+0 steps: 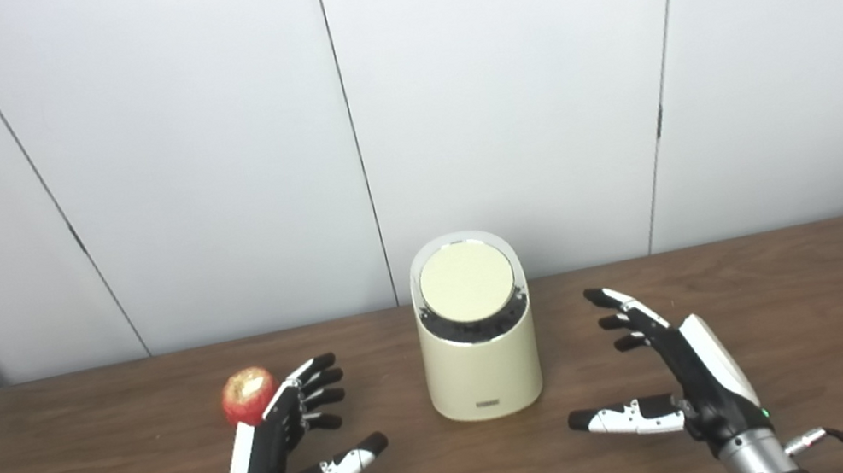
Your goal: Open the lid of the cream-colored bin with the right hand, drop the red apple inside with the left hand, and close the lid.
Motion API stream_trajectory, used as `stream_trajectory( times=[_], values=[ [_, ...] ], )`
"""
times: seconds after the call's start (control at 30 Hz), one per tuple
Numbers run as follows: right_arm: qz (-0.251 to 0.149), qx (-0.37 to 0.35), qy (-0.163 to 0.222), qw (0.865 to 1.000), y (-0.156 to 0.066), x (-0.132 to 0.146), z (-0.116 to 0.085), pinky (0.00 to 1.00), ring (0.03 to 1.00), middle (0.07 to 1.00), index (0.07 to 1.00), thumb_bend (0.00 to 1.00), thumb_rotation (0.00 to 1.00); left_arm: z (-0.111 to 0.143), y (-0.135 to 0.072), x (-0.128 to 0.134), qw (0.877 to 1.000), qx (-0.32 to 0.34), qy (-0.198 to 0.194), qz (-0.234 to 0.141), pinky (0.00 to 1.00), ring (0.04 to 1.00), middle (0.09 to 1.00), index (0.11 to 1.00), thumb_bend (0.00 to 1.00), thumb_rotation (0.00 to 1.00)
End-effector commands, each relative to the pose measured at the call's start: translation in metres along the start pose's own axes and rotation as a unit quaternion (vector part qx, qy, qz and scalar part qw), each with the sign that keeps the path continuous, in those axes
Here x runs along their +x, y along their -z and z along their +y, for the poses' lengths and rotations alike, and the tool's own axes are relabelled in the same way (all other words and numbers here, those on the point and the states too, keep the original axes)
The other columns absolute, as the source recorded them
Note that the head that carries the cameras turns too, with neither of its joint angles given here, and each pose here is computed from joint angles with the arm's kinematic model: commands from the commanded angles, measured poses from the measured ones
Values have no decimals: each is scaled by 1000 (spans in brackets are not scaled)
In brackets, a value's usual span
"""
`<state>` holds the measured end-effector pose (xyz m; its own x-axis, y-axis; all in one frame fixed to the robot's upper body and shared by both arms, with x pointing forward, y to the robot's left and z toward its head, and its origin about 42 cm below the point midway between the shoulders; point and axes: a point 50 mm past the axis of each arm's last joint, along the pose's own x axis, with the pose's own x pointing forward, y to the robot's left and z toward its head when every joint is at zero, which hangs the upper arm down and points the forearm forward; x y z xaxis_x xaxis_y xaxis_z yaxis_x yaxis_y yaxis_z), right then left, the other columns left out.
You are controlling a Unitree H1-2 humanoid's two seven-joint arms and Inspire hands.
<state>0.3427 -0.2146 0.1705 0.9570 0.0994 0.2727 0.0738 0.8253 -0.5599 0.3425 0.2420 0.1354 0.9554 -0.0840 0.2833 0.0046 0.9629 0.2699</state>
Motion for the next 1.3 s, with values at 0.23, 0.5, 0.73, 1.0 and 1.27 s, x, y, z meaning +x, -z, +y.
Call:
stream_trajectory(
  times=[0.23, 0.5, 0.73, 1.0, 1.27],
  values=[
    [-44, 6, 20, 999, -16, 9, -7, 705, 807, 880, 869, 762, 258, 6, -18, 15, 999, -2, -9, -45, 596, 727, 793, 840, 739, 103],
    [-44, 3, 21, 999, -16, 9, -7, 700, 804, 876, 868, 767, 273, 6, -18, 16, 999, -2, -10, -46, 588, 710, 780, 833, 733, 79],
    [-46, 11, 20, 999, -16, 12, -3, 687, 800, 869, 862, 757, 282, 4, -14, 16, 999, -6, -11, -42, 592, 710, 775, 829, 727, 69],
    [-77, 12, 31, 996, -37, 35, -3, 695, 808, 864, 865, 749, 281, 2, -12, 20, 999, -4, -13, -45, 580, 705, 774, 829, 720, 68],
    [-105, -8, 47, 993, -75, 73, -18, 679, 819, 877, 893, 746, 335, 1, -10, 23, 999, -5, -12, -47, 578, 706, 771, 823, 723, 84]
  ],
)
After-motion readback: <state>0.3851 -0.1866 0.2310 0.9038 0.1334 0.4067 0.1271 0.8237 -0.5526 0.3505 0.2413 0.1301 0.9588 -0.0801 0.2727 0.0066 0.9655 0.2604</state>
